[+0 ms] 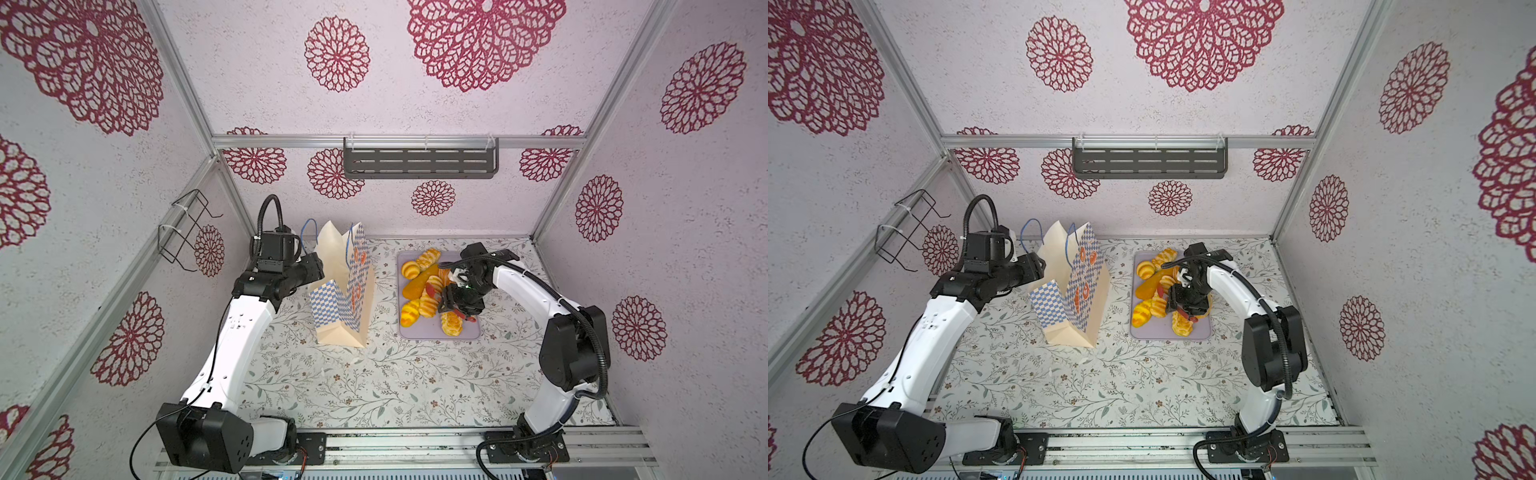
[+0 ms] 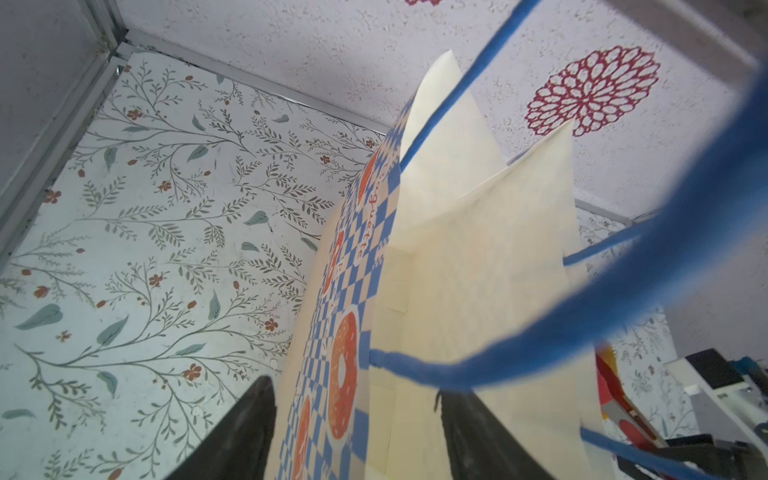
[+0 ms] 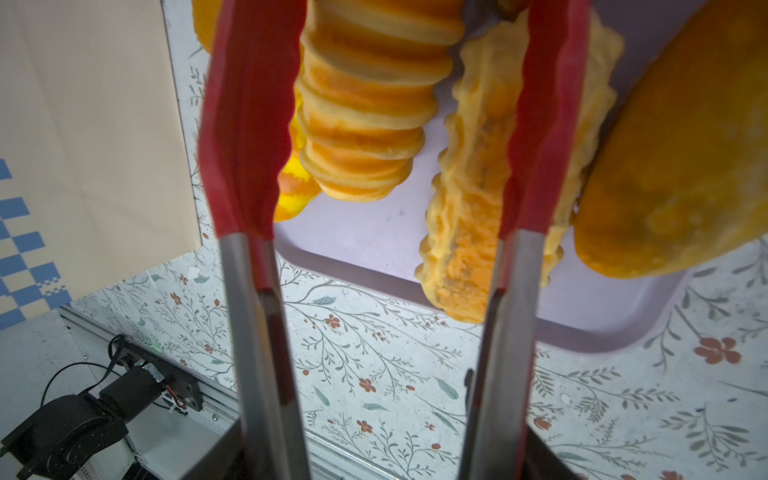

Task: Place the fake bread into the paper bag
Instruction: 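Close the tongs on the ridged spiral bread with the right gripper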

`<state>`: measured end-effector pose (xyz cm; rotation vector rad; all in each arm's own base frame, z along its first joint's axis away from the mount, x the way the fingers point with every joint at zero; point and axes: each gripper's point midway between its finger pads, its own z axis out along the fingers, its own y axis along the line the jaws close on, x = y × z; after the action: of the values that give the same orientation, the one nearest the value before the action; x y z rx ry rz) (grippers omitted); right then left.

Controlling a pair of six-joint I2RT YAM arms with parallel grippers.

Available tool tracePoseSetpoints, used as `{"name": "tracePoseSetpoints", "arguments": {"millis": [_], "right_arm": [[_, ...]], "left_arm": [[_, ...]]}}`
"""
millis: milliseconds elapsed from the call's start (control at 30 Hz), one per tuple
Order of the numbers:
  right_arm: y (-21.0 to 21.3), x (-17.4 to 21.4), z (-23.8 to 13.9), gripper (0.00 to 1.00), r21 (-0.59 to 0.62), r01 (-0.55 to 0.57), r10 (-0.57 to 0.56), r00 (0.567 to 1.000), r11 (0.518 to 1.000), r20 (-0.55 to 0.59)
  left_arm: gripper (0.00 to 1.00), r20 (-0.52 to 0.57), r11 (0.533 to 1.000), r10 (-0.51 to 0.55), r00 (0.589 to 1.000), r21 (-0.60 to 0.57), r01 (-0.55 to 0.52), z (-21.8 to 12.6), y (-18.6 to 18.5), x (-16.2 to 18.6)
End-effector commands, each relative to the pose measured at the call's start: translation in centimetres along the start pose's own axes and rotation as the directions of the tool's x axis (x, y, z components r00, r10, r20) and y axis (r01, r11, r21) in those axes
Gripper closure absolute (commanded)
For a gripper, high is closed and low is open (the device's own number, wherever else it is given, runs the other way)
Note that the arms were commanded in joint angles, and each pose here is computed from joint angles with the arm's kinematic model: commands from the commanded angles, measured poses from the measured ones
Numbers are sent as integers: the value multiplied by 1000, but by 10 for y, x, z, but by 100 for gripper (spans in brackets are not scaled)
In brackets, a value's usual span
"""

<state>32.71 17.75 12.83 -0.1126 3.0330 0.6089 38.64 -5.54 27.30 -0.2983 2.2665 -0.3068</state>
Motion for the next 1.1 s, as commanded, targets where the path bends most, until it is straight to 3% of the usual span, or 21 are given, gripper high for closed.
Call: {"name": "tracePoseSetpoints", "arguments": {"millis": [0, 167, 400, 667, 1067], "right_arm": [[5, -2, -7, 34, -45, -2, 2, 1000, 999, -1], [8, -6, -6, 34, -70, -3, 2, 1000, 998, -17], [17, -14, -11, 35, -101, -2, 2, 1000, 995, -4], [16, -16, -12, 35, -122, -17, 16, 1000, 992, -12], [11, -22, -3, 37, -137, -27, 23, 999, 990, -32]], "left_arm": [[43, 51, 1000, 24, 998, 2, -24, 1, -5, -9], [62, 48, 1000, 25, 999, 1, -25, 5, -6, -9], [100, 58, 999, 37, 998, 4, -37, 6, -10, -9], [100, 121, 996, 88, 989, -5, -88, -6, -20, -19], [100, 129, 987, 159, 979, -48, -154, -17, -23, -21]]}}
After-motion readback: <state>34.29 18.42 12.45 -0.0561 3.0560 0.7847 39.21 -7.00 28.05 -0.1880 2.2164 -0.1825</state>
